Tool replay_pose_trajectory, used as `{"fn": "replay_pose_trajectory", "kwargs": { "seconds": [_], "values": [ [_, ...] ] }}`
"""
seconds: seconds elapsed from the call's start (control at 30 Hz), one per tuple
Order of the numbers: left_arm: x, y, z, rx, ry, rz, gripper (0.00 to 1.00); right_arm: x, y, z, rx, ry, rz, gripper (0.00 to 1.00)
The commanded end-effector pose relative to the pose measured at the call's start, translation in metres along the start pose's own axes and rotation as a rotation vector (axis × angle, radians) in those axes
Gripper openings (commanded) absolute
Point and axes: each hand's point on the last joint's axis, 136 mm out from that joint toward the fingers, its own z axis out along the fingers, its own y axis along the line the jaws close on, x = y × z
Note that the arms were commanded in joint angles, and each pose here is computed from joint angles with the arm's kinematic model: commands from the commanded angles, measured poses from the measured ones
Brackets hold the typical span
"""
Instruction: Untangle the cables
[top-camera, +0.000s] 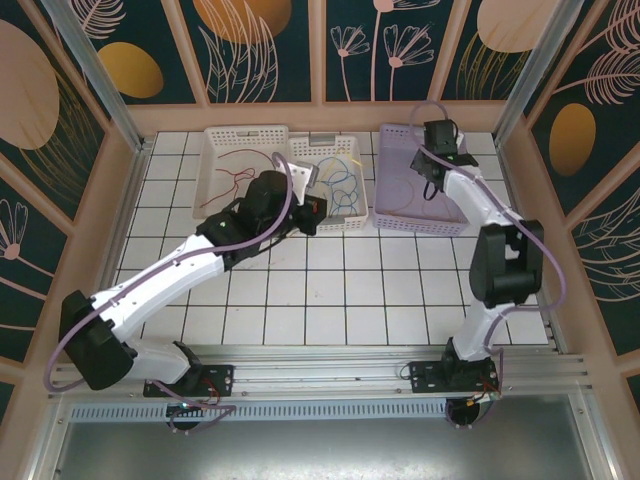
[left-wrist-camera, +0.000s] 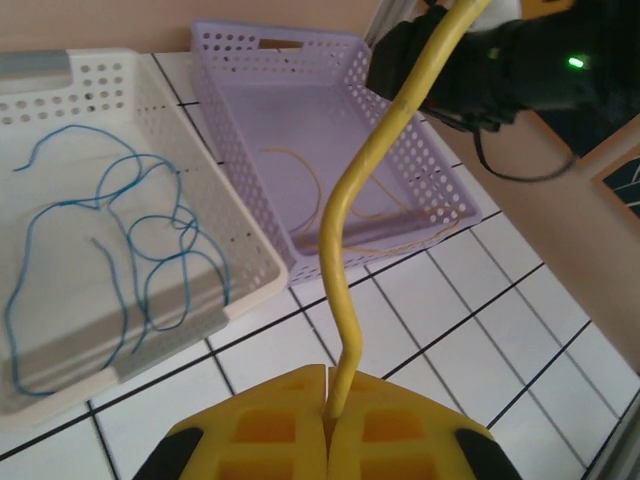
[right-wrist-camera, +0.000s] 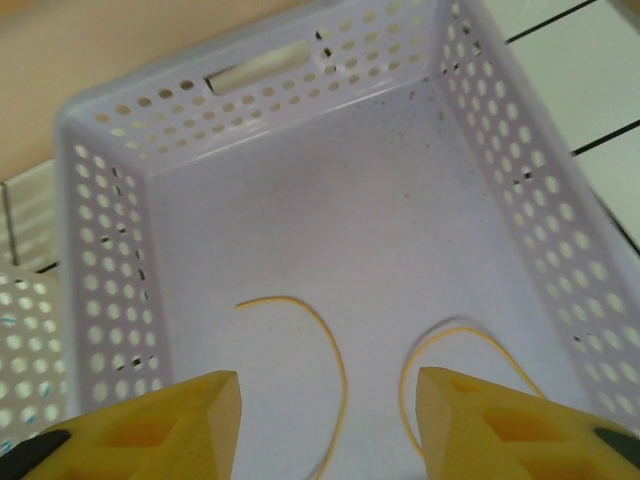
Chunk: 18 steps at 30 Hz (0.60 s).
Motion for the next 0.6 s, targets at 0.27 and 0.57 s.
{"fn": "replay_pose_trajectory", "kwargs": {
  "seconds": [0.27,0.57],
  "values": [
    [-0.035,-0.051,0.094,0.146,0.035,-0.057,0.0,-0.01,-0.019,-0.153,-0.132,-0.27,0.066,0.52],
    [-0.061,-0.088,0.202,0.284,0.063,-0.143,0.0,0.002,-0.043,-0.228,-0.191,-0.385,0.08,0.54]
  ]
}}
